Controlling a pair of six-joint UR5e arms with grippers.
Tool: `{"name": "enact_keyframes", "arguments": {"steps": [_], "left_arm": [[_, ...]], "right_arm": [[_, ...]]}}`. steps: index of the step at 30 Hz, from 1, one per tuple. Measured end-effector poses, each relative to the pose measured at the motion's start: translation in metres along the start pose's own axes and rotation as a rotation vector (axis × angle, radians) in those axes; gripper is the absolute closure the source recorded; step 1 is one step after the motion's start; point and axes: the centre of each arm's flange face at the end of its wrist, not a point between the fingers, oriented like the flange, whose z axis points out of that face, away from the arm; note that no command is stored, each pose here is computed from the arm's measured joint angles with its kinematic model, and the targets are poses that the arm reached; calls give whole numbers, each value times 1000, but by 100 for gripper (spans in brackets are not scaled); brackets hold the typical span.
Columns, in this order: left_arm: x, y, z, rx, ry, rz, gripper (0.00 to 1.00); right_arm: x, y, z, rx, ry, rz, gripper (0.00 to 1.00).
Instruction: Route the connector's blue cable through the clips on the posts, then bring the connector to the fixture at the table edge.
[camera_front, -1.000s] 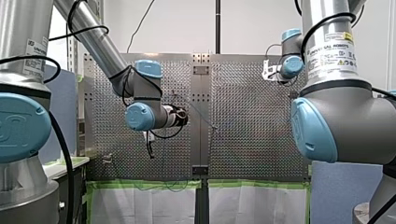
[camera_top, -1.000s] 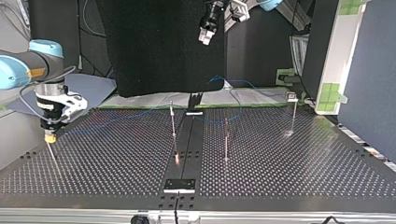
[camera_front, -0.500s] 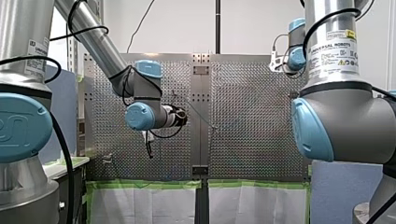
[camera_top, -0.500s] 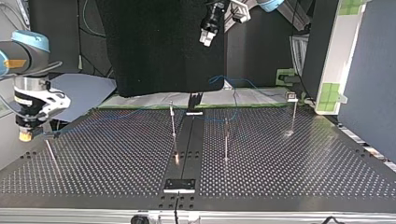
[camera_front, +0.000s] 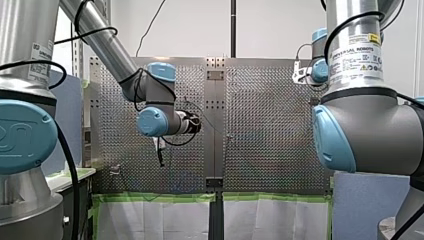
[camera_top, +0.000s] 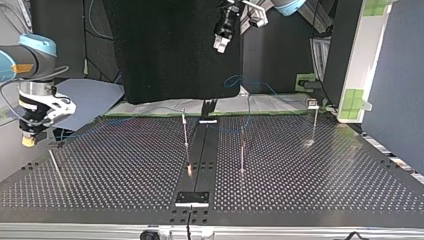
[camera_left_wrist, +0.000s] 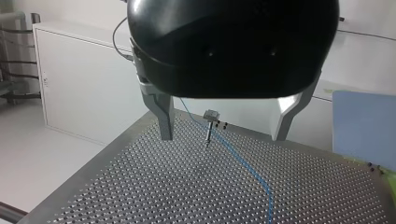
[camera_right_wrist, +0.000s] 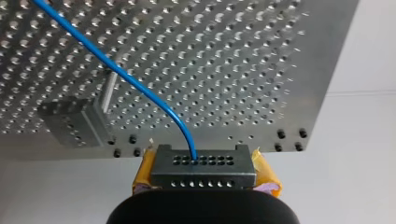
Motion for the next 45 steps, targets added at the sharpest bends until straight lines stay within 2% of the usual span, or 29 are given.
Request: {"name": "enact_keyframes", "arguments": {"steps": [6,12,18,22,26,34,43,45], "left_arm": [[-4,-3,6,-2,-8,11,0],[-6,-2,8,-5,-17,30,0],[-6,-3,9,-4,-20,66,0],[-5,-2,8,-6,-13,97,0],[-5,-2,8,-5,-10,119,0],[-5,-1,8,-7,-12,125,0],[-5,-1,9,-9,-15,126,0],[-5,-1,9,-8,-17,125,0]], "right_arm": [[-11,1,6,28,-8,-7,100],[-19,3,10,64,-20,-26,100],[-36,8,14,96,-60,-65,100],[-56,16,17,116,-118,-95,100],[-75,24,23,135,-149,-120,100],[-111,37,36,188,-166,-184,100],[-111,55,43,231,-139,-252,100],[-109,58,44,239,-135,-258,100]]}}
